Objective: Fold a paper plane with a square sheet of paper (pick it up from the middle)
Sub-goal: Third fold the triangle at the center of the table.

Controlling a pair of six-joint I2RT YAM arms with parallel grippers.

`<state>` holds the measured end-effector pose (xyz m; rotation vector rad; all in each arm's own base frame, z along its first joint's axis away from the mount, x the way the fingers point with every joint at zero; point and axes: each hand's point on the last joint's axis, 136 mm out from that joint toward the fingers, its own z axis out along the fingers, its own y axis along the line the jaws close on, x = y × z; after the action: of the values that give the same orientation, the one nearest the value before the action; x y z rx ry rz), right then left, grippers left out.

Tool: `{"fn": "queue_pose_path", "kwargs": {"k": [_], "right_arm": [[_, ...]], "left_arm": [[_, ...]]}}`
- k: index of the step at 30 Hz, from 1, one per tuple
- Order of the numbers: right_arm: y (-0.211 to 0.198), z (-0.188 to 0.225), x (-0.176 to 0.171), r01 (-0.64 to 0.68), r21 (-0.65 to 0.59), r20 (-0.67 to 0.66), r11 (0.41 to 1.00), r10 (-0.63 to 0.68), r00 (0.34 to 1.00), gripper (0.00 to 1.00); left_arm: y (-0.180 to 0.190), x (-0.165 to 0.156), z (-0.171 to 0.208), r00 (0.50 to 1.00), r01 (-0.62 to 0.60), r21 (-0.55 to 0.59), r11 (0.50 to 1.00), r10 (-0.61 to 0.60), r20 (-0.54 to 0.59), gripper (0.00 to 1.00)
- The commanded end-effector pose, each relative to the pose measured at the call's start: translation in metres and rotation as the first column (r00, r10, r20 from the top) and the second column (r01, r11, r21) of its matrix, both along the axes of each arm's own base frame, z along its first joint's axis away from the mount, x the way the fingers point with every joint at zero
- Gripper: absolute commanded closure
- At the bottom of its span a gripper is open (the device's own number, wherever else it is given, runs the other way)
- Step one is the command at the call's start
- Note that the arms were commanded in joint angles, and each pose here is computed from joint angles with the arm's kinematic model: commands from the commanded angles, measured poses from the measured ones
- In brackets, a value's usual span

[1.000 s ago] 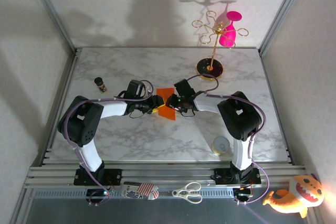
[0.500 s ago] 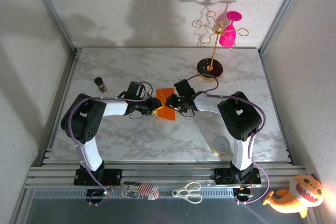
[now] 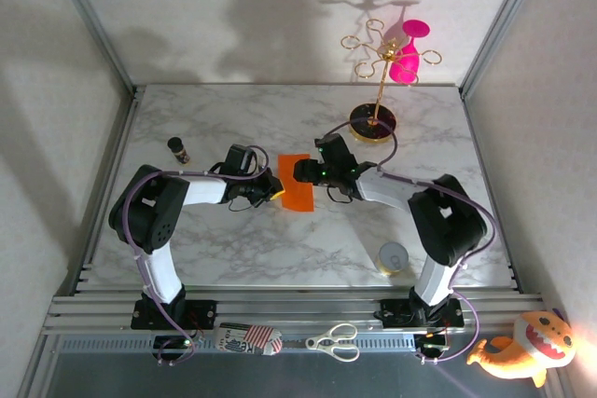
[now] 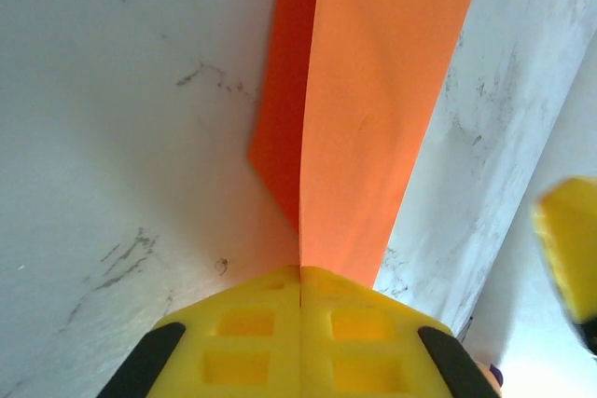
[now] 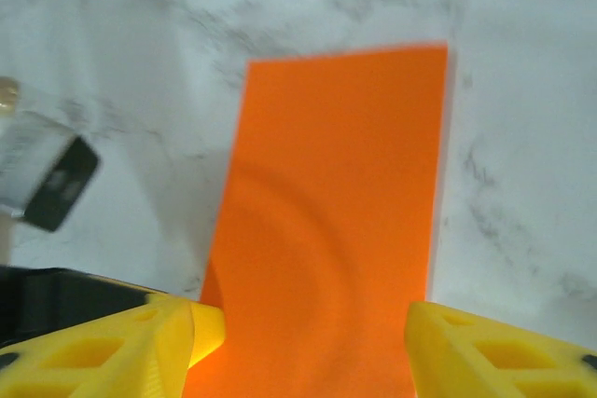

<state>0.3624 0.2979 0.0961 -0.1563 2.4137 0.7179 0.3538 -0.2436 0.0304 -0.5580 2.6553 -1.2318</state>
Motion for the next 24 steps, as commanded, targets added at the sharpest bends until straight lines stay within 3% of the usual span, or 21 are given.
{"fn": "queue_pose_path", "kwargs": {"k": [1,8,15,19,24], "right_arm": [[-0.005,0.015,0.002,-0.068,-0.127,0.204,0.990,0.093,0.975,0.34],[0.015,0.020,-0.031,-0.224,-0.313,0.428,0.923,0.347,0.834,0.31],[0.038,-0.007,-0.068,-0.355,-0.479,0.458,0.803,0.573,0.679,0.30],[0.045,-0.024,-0.080,-0.377,-0.550,0.456,0.745,0.646,0.612,0.32],[0.044,-0.028,-0.077,-0.330,-0.584,0.494,0.742,0.647,0.581,0.34]], "left_arm": [[0.001,0.010,0.016,0.999,-0.033,-0.018,0.999,0.034,0.029,1.00],[-0.001,0.011,0.023,0.999,-0.046,-0.044,0.998,0.048,0.026,1.00],[-0.004,0.009,0.024,0.999,-0.052,-0.067,0.996,0.052,0.005,1.00],[-0.005,0.009,0.026,0.998,-0.054,-0.072,0.996,0.055,0.003,1.00],[-0.005,0.009,0.026,0.998,-0.055,-0.073,0.996,0.055,-0.001,0.99]]}}
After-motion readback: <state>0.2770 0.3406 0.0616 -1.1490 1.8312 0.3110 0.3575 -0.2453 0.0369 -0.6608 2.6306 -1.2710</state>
